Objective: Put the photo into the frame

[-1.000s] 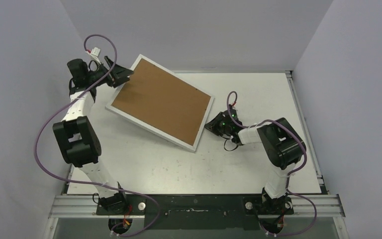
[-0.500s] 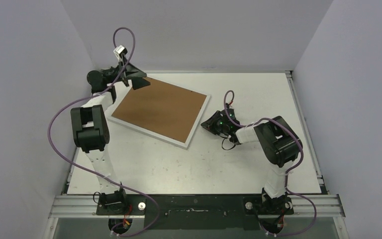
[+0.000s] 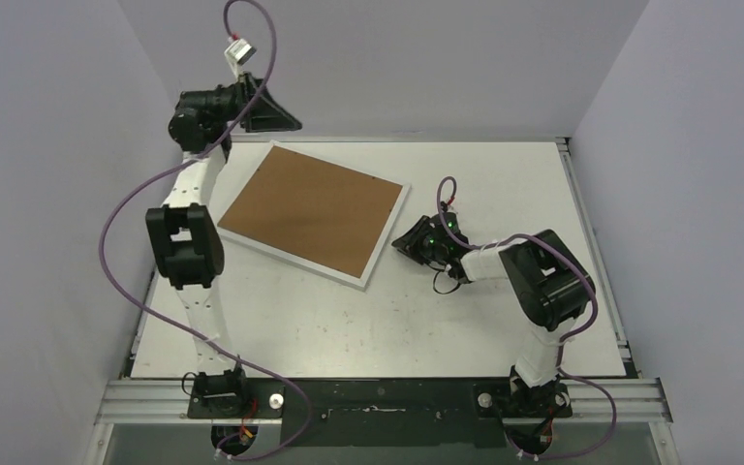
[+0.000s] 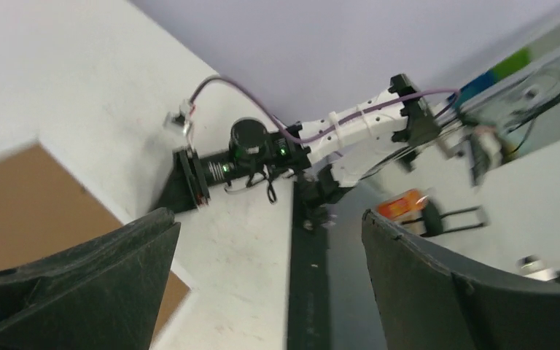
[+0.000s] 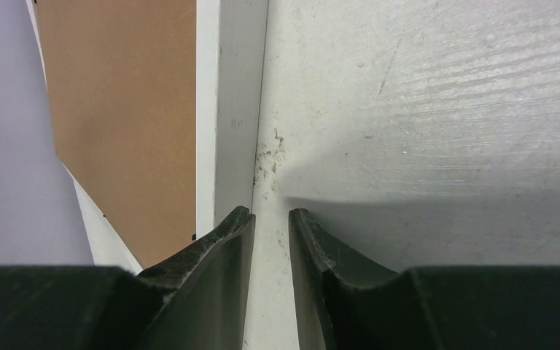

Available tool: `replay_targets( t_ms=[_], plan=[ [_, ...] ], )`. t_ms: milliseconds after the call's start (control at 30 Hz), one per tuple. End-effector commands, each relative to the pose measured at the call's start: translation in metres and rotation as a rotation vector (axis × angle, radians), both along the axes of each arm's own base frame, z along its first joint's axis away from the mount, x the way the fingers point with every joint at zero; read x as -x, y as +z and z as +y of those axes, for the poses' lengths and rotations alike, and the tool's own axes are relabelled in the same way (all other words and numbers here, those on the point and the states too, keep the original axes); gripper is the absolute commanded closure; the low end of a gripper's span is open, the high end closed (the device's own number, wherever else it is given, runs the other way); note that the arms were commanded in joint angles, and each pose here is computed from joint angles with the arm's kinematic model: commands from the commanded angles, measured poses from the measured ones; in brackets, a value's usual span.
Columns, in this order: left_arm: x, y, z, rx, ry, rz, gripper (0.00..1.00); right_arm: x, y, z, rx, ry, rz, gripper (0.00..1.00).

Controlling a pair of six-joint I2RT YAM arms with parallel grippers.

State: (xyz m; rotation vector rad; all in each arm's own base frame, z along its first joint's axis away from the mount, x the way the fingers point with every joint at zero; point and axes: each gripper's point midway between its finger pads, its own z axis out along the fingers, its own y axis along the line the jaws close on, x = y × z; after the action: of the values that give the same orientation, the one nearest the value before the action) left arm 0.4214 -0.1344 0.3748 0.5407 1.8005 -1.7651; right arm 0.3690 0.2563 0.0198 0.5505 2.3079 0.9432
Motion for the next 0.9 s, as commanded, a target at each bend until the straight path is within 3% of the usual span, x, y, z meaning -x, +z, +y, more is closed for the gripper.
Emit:
replay_targets(
  t_ms=[0, 100, 200, 267, 400, 433, 467, 533, 600, 633, 700, 833, 867],
  plan=[
    [0.075, 0.082, -0.077, -0.092, -0.207, -0.497, 0.03, 0.049, -0.056, -0.034, 0.198, 0.007, 0.204, 0.71],
    [0.102, 0.114, -0.101, -0.059, -0.268, -0.834, 0.03, 0.053, -0.053, -0.034, 0.202, 0.009, 0.206, 0.71],
    [0.100, 0.142, -0.103, -0.040, -0.285, -1.124, 0.03, 0.055, -0.049, -0.034, 0.200, 0.002, 0.205, 0.70],
    [0.090, 0.162, -0.094, -0.020, -0.249, -1.178, 0.04, 0.055, -0.047, -0.034, 0.199, -0.004, 0.202, 0.70],
    [0.055, 0.214, -0.074, 0.064, 0.030, -1.278, 0.03, 0.055, -0.047, -0.032, 0.197, -0.006, 0.209, 0.70],
    [0.024, 0.219, -0.065, 0.030, 0.188, -1.174, 0.03, 0.055, -0.048, -0.031, 0.197, -0.004, 0.210, 0.70],
    [-0.012, 0.221, -0.056, -0.065, 0.408, -1.165, 0.04, 0.055, -0.047, -0.031, 0.197, -0.004, 0.210, 0.70],
    [-0.062, 0.203, -0.044, -0.377, 0.708, -1.282, 0.04, 0.054, -0.045, -0.030, 0.192, -0.005, 0.203, 0.70],
    [-0.096, 0.163, -0.020, -0.682, 0.876, -1.314, 0.03, 0.055, -0.044, -0.030, 0.192, -0.006, 0.200, 0.70],
    [-0.106, 0.144, -0.009, -0.755, 0.924, -1.293, 0.03, 0.055, -0.044, -0.030, 0.192, -0.005, 0.199, 0.70],
    [-0.124, 0.113, 0.036, -0.804, 1.142, -1.095, 0.04, 0.056, -0.044, -0.030, 0.191, -0.002, 0.199, 0.69],
    [-0.162, 0.031, 0.117, -0.778, 1.132, -0.566, 0.03, 0.059, -0.045, -0.031, 0.184, 0.001, 0.195, 0.70],
    [-0.168, 0.015, 0.139, -0.794, 1.128, -0.492, 0.03, 0.060, -0.045, -0.031, 0.182, 0.001, 0.196, 0.70]
  ],
)
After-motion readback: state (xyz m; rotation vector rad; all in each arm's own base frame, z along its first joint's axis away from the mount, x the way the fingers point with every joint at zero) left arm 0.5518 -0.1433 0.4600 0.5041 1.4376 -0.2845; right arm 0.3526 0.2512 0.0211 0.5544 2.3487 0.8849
